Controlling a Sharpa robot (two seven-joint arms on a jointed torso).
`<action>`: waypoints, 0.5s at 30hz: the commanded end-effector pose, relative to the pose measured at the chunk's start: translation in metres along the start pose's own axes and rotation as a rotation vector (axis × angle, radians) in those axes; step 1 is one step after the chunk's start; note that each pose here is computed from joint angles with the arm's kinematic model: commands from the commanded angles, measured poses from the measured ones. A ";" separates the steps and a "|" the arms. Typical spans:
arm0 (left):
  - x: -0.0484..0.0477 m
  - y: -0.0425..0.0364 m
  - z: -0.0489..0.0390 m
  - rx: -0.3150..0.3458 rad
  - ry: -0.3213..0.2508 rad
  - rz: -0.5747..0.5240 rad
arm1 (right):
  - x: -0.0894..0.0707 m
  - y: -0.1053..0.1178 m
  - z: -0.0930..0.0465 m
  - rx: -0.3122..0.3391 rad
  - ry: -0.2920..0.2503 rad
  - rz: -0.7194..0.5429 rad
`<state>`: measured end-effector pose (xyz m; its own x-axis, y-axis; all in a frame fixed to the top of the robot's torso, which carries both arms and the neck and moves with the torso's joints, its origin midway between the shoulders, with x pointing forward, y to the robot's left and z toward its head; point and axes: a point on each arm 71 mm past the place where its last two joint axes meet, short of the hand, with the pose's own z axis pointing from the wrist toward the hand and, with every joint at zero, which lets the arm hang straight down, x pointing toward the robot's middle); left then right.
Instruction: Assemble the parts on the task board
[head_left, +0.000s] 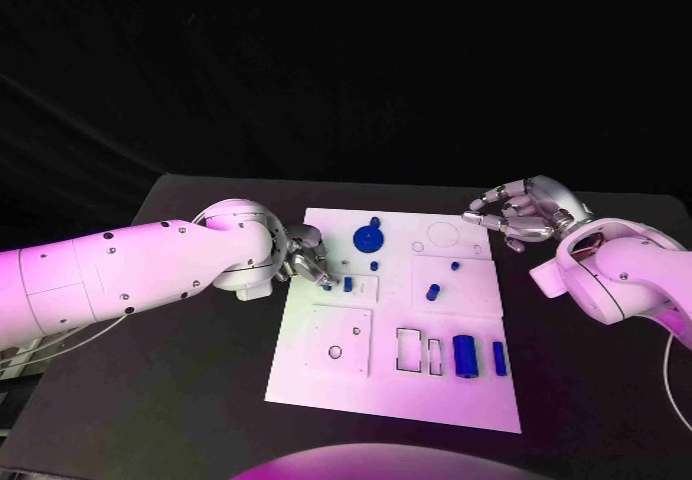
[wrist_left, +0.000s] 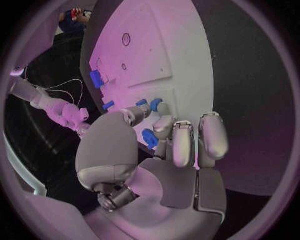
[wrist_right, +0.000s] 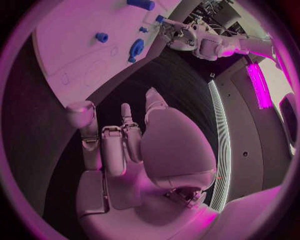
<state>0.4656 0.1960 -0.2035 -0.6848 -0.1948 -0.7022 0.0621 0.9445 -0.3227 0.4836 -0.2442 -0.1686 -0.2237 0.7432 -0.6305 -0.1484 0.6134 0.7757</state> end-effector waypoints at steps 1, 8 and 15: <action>0.0022 -0.0024 0.0003 0.008 0.018 -0.006 | 0.000 0.001 0.000 -0.008 0.002 -0.003; 0.0012 -0.0009 0.0008 0.002 0.011 -0.011 | 0.000 0.001 0.000 -0.009 0.001 -0.003; 0.0001 0.0014 0.0014 -0.006 0.006 -0.015 | 0.000 0.001 0.000 -0.009 0.000 -0.003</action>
<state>0.4669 0.1978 -0.2047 -0.6864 -0.2028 -0.6983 0.0502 0.9448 -0.3237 0.4836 -0.2446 -0.1685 -0.2217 0.7438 -0.6306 -0.1481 0.6135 0.7757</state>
